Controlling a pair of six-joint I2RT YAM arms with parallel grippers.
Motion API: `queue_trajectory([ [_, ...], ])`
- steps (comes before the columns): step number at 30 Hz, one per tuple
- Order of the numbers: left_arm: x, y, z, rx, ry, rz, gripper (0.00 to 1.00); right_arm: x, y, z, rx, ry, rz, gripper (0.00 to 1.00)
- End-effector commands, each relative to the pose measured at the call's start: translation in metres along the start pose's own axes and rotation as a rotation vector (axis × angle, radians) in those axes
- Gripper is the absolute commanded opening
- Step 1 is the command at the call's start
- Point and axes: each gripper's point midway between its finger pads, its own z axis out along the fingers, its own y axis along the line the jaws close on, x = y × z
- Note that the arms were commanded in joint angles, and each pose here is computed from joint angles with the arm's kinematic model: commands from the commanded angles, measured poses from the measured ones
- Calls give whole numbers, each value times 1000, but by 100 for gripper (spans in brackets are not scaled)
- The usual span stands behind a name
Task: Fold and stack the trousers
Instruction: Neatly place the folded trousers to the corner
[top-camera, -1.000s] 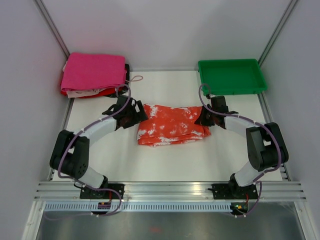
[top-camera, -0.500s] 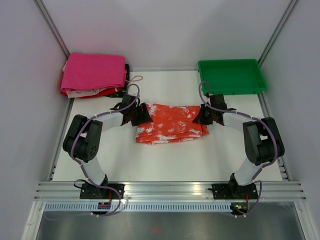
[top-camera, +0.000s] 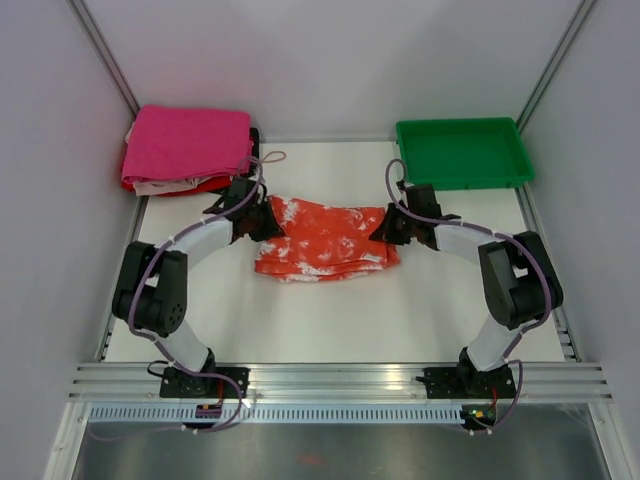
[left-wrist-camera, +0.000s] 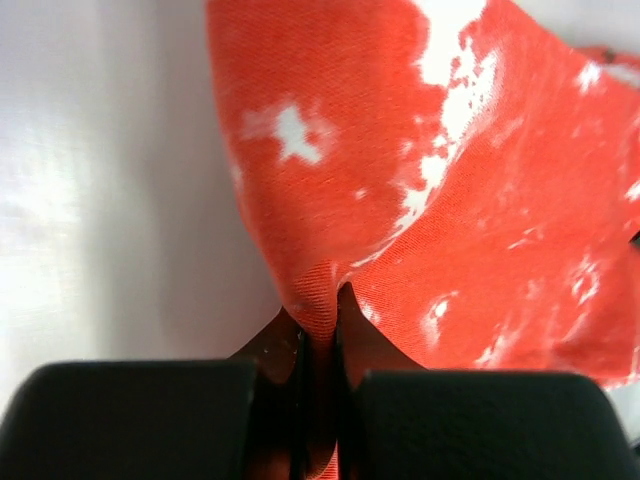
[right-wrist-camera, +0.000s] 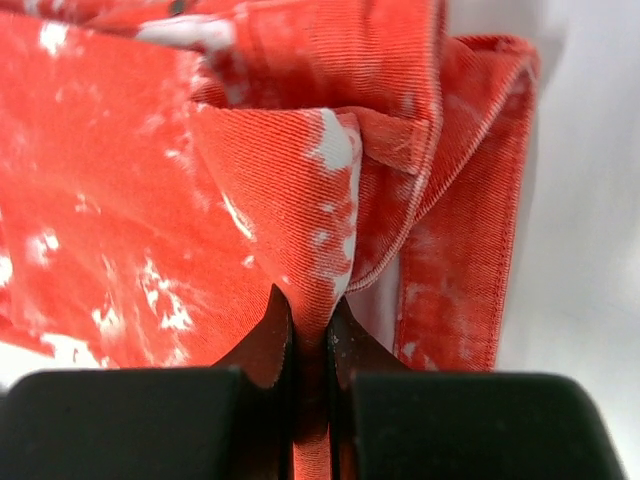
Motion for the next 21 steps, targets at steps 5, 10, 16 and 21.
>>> queue_trajectory([
  [5,-190,4,-127,-85,-533,106,2,-129,169,-6,-378,-285,-142,0],
  [10,-279,40,-196,-212,-720,70,2,-214,259,-25,-562,-445,-255,0],
  [16,-364,121,-251,-471,-889,-10,2,-247,300,19,-753,-500,-273,0],
  [21,-388,173,-249,-593,-917,-111,2,-271,305,65,-754,-638,-245,0],
])
